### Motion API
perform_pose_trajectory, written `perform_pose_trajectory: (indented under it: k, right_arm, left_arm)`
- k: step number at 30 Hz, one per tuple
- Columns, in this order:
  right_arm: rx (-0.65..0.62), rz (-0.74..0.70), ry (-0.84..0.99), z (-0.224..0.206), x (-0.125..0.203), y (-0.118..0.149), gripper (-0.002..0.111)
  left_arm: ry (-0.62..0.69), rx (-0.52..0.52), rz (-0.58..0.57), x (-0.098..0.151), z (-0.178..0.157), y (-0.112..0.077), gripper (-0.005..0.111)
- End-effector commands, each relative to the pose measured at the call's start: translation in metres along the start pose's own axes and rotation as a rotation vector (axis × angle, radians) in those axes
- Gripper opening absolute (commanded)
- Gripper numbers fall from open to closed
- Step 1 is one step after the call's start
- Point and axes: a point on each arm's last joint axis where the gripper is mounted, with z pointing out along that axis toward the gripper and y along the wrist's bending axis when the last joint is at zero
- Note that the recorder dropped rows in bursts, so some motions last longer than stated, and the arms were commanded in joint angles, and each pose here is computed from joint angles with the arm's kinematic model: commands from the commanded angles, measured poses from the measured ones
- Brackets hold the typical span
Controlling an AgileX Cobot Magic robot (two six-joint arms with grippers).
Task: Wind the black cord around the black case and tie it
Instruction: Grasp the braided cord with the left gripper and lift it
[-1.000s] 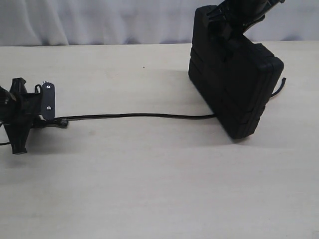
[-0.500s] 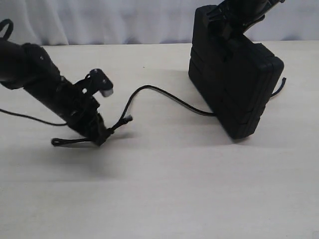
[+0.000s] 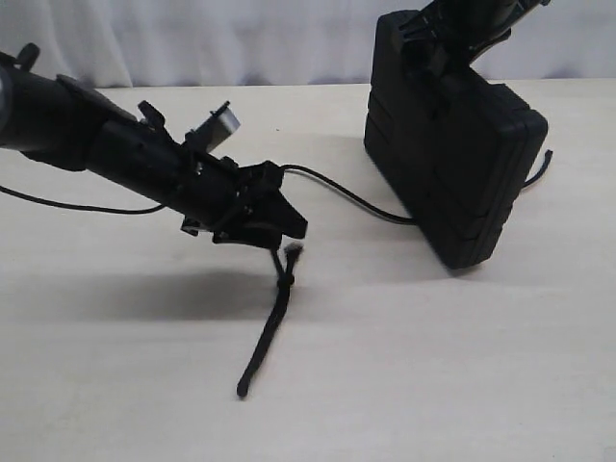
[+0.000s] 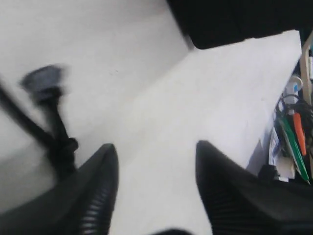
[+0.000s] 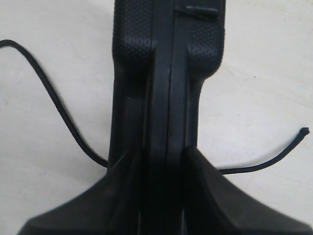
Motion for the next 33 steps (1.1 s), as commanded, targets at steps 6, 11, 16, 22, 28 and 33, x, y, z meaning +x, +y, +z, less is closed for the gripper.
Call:
perform_pose_trajectory:
  k: [6, 11, 16, 22, 28, 33]
  right_arm:
    - [0.008, -0.015, 0.014, 0.002, 0.001, -0.002, 0.004]
    - [0.008, -0.015, 0.014, 0.002, 0.001, -0.002, 0.004]
    - [0.006, -0.014, 0.014, 0.002, 0.001, -0.002, 0.004]
    - [0.006, -0.014, 0.014, 0.002, 0.001, -0.002, 0.004]
    - [0.006, -0.015, 0.016, 0.004, 0.001, -0.002, 0.004]
    - [0.005, -0.015, 0.018, 0.004, 0.001, -0.002, 0.004]
  left_arm:
    - [0.024, 0.048, 0.451, -0.004, 0.000, -0.030, 0.058]
    - [0.130, -0.231, 1.046, -0.020, -0.039, -0.050, 0.058]
    - [0.457, -0.435, 1.735, -0.014, -0.047, -0.051, 0.052]
    - [0.624, -0.312, 2.128, 0.003, -0.005, -0.044, 0.053]
    - [0.696, -0.292, 2.248, 0.019, 0.044, -0.034, 0.053]
    - [0.908, -0.282, 2.432, 0.026, 0.064, -0.021, 0.053]
